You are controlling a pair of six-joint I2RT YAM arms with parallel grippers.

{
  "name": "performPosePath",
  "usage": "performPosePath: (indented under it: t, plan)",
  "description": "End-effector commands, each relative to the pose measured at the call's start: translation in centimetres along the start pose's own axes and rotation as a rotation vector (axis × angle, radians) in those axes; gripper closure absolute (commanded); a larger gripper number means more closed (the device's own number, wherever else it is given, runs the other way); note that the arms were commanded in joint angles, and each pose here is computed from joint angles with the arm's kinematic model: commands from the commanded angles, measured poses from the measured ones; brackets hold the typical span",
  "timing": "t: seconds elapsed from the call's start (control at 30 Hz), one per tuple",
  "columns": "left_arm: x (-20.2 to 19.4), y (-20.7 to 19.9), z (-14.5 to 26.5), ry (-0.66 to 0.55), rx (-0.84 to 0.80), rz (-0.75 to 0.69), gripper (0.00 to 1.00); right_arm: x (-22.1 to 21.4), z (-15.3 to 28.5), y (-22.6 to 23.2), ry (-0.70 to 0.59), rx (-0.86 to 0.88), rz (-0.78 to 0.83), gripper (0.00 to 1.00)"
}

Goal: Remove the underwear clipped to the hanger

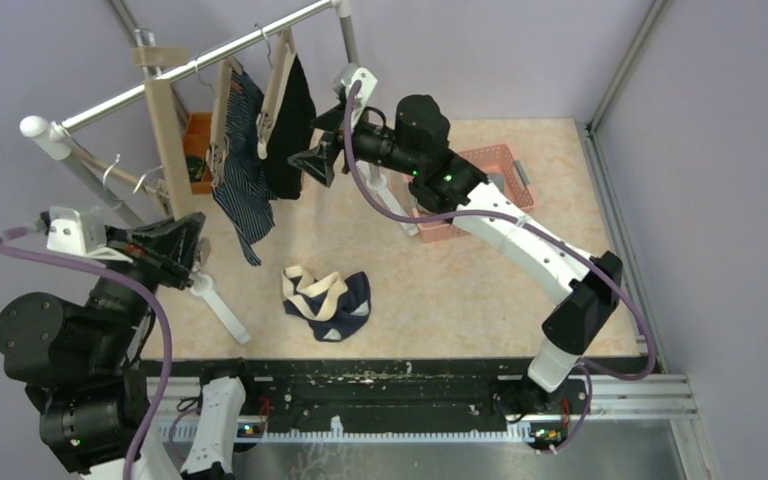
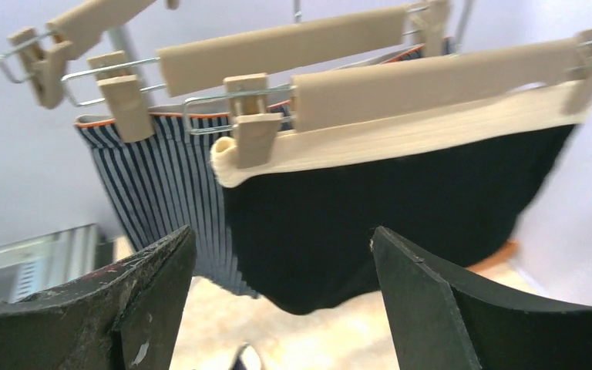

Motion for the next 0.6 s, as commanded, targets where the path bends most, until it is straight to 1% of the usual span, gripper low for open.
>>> performPosePath:
  t: [0.0,0.07,0.1,0.17,0.23,0.37,0.47,0.57]
  plan:
    - [0.9,3.9,0.0,-0.028,0.286,0.009,1.00,7.7,3.6,-0.6,-0.105,-0.175,0.208,0.17]
    - [0.7,5.3,-0.5,-0.014,0.364,0.046,1.00,8.1,4.2,-0.5,-0.100,-0.197,0.241,0.18]
    - [0.3,5.7,-1.0,0.007,0.375,0.070,1.00,8.2,4.6,-0.4,-0.097,-0.203,0.248,0.18]
    - [-0.5,5.6,-2.0,0.048,0.345,0.134,1.00,7.8,5.1,-0.4,-0.088,-0.215,0.255,0.18]
    - [-0.9,5.2,-2.3,0.061,0.308,0.175,1.00,7.0,5.5,-0.5,-0.078,-0.231,0.253,0.17]
    - [-1.4,5.2,-1.4,0.097,0.354,0.195,1.00,4.9,5.7,-0.6,-0.050,-0.241,0.236,0.17]
    - [-2.0,4.8,-0.6,0.142,0.365,0.205,1.00,4.4,5.7,-0.7,-0.051,-0.245,0.236,0.16]
    - [-2.7,4.5,0.6,0.170,0.372,0.183,1.00,4.0,5.5,-0.9,-0.048,-0.246,0.237,0.16]
Point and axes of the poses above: each gripper's point midway between its finger pads, its own z axis back along the fingers, its own y axis along the line the jaws close on, x = y × z, the point moved 4 cm from there along z, back along the fingers, and after that the axes turned 1 degree about z, right-handed, at the moved point
